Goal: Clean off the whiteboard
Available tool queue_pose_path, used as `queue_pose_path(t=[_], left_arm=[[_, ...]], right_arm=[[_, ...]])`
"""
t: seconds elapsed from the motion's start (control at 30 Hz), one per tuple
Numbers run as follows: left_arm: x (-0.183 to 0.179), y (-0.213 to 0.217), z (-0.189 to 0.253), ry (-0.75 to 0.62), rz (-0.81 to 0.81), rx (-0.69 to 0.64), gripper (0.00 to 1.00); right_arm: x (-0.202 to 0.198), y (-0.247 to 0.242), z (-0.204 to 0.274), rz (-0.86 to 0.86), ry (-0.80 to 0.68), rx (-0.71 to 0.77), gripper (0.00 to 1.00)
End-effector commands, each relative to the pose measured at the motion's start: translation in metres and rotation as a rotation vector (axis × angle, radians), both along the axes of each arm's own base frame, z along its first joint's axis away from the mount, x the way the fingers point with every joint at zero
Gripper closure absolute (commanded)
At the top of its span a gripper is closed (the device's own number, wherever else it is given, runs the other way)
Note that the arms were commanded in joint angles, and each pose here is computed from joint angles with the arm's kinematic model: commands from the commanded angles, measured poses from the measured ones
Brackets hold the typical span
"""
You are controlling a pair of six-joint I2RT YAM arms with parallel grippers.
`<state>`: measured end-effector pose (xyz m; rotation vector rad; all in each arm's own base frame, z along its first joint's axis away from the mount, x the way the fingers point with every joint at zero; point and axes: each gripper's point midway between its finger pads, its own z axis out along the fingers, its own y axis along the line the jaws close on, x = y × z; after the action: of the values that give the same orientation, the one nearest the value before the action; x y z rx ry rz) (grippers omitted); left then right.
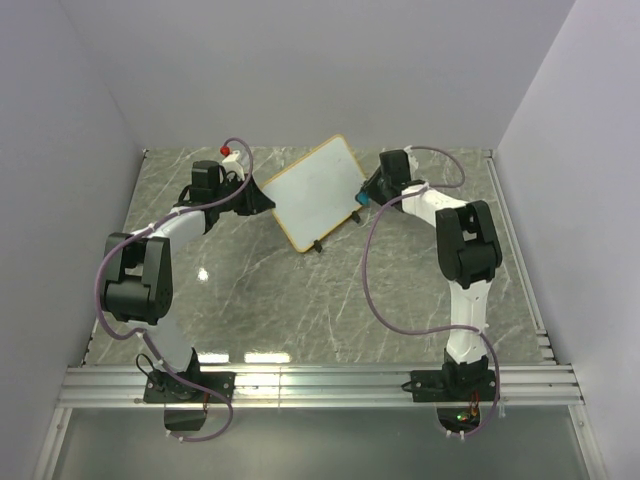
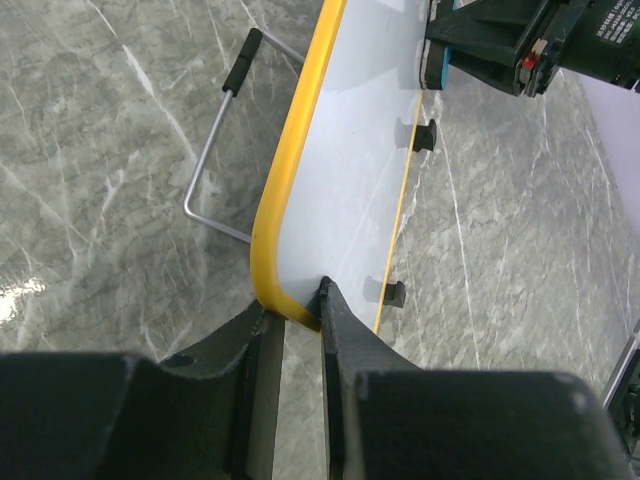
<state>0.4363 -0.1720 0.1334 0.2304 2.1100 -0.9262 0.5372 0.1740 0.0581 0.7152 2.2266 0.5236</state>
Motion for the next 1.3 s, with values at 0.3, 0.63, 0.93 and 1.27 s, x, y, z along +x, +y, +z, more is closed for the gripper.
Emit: queue_pose_path(t=[0.3, 0.63, 0.93, 1.27], left_arm=[[-0.010, 0.005, -0.026, 0.030, -0.011, 0.083, 1.00], [-0.008, 0.005, -0.026, 0.022, -0.013, 0.091, 1.00], [-0.009, 0.005, -0.025, 0.019, -0.022, 0.097, 1.00], [-0.010, 0.005, -0.026, 0.019, -0.030, 0.101, 1.00]], right_arm=[[-0.076, 0.145, 0.006, 0.271, 0.022, 0.207, 1.00], [-0.117, 0.155, -0.018, 0.245, 0.084, 0.235, 1.00], [-0.054, 0.092, 0.009, 0.077, -0.007, 0.221, 1.00], [0.001, 0.034, 0.015, -0.060, -0.070, 0.260, 1.00]])
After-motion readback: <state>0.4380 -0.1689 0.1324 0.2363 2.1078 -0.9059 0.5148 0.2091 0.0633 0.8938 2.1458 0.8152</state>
